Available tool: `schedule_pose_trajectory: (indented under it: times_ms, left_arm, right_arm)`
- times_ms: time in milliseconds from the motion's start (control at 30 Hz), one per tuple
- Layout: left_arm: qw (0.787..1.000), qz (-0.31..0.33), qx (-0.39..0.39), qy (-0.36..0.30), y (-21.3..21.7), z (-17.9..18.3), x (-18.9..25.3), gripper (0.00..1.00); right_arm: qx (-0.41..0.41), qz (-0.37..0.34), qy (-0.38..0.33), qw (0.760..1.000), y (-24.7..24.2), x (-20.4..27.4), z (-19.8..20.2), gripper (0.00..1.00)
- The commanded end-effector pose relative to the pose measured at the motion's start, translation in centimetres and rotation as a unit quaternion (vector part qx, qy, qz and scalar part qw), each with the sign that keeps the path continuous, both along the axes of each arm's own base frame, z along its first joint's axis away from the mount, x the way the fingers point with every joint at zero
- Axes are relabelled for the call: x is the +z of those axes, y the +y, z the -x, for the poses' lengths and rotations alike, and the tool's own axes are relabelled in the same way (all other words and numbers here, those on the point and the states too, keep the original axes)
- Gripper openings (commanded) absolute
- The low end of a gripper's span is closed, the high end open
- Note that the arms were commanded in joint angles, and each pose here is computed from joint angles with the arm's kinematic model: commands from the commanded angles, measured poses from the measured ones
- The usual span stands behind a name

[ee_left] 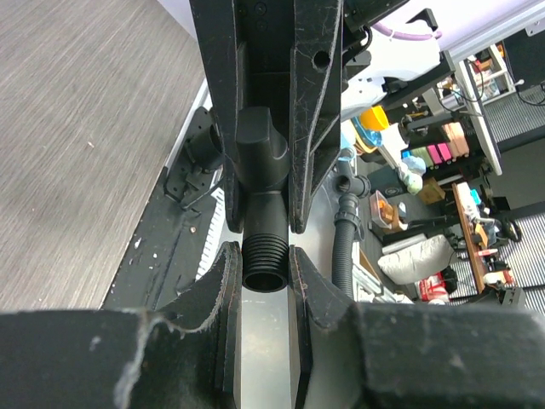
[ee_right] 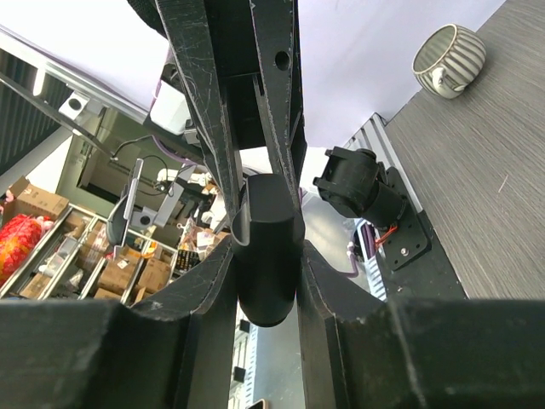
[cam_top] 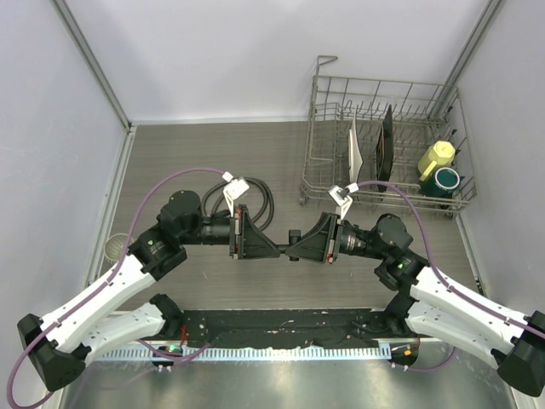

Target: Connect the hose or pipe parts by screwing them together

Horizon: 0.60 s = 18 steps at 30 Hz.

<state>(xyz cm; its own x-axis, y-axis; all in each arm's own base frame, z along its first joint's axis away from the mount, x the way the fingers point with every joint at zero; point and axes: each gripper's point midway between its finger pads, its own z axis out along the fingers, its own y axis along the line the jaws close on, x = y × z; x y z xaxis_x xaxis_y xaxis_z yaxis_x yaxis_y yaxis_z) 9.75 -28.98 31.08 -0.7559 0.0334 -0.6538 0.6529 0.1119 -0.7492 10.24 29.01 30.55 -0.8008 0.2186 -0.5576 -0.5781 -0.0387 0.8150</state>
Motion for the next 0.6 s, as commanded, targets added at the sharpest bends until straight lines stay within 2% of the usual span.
schedule_pose_trajectory:
  times_ms: [0,33,133,233,567]
  left_arm:
    - [1.0,0.005,-0.026,-0.012,0.03,0.58,1.39,0.0]
    - [0.999,0.005,-0.031,-0.012,0.03,0.71,1.36,0.0]
    - [0.999,0.003,-0.042,-0.008,-0.01,1.0,1.06,0.0]
    - [0.999,0.004,-0.043,-0.01,0.03,1.08,1.19,0.0]
    - [0.998,0.001,-0.056,-0.004,-0.19,1.2,0.86,0.0]
  right_arm:
    - [0.0,-0.011,-0.027,1.0,-0.01,0.64,0.02,0.29]
    - [-0.002,-0.012,-0.027,1.0,-0.01,0.65,-0.02,0.28]
    - [-0.003,-0.016,-0.031,0.999,-0.09,0.89,0.02,0.37]
    - [-0.002,-0.019,-0.034,0.999,-0.18,1.11,0.14,0.41]
    - [-0.006,-0.018,-0.039,0.999,-0.38,1.04,0.2,0.38]
